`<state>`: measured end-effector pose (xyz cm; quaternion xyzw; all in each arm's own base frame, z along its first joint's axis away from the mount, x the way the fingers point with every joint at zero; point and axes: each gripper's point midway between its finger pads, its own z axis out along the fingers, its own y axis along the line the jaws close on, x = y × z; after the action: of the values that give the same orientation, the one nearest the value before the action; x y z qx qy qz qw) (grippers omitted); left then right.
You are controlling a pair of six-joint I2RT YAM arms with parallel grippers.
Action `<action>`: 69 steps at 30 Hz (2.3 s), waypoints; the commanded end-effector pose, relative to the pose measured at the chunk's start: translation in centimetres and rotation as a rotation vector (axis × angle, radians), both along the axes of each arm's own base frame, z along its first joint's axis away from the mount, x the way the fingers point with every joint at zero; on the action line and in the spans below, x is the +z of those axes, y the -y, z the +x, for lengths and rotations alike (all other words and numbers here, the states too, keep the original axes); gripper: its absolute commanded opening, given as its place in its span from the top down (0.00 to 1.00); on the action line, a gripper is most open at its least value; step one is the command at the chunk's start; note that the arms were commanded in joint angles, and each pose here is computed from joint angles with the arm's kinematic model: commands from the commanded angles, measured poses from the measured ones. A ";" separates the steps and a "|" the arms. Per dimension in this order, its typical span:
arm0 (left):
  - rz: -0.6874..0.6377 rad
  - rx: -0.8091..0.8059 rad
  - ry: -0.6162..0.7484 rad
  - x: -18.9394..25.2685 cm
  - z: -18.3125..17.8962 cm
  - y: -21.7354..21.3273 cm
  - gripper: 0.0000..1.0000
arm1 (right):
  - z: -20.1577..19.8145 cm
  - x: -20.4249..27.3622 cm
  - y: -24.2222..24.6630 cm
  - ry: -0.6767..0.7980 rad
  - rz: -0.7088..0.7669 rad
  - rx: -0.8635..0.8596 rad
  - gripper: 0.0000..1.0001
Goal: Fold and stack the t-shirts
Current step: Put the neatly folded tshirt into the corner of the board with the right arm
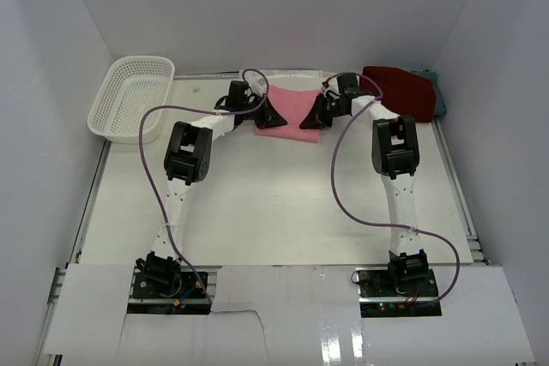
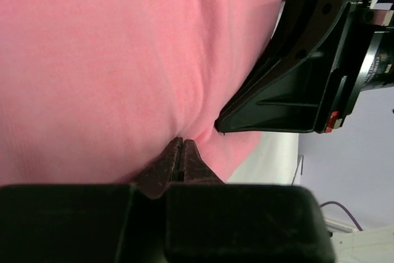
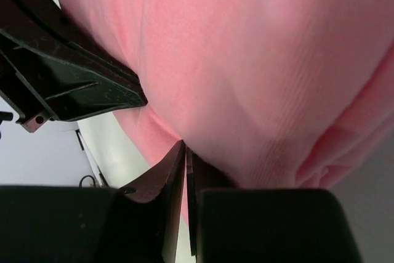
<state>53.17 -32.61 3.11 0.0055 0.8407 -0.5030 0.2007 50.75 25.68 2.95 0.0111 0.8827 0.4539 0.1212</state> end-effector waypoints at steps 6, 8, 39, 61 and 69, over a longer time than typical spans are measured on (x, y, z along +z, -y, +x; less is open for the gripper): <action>0.204 0.055 -0.037 -3.7 -3.7 -0.7 1.00 | -3.8 -2.1 3.0 -0.048 -0.218 0.025 0.86; 0.220 0.069 -0.031 -2.8 -5.0 -0.9 0.99 | -5.3 -1.0 2.8 -0.017 -0.201 0.047 0.75; 0.306 0.228 -0.020 0.7 -16.6 -1.4 0.97 | -16.0 3.0 6.4 0.210 -0.325 -0.024 0.29; 0.344 0.194 0.004 1.0 -17.2 -2.0 0.97 | -13.5 -1.4 4.6 0.091 -0.187 -0.060 0.23; 0.350 0.193 0.005 0.9 -17.4 -2.2 0.97 | -13.6 -3.4 5.0 0.058 -0.229 -0.067 0.26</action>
<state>36.80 -31.19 3.21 -0.0478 0.9069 -0.3393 0.2451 38.27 22.61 4.13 -0.0113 0.8924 0.4078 0.1926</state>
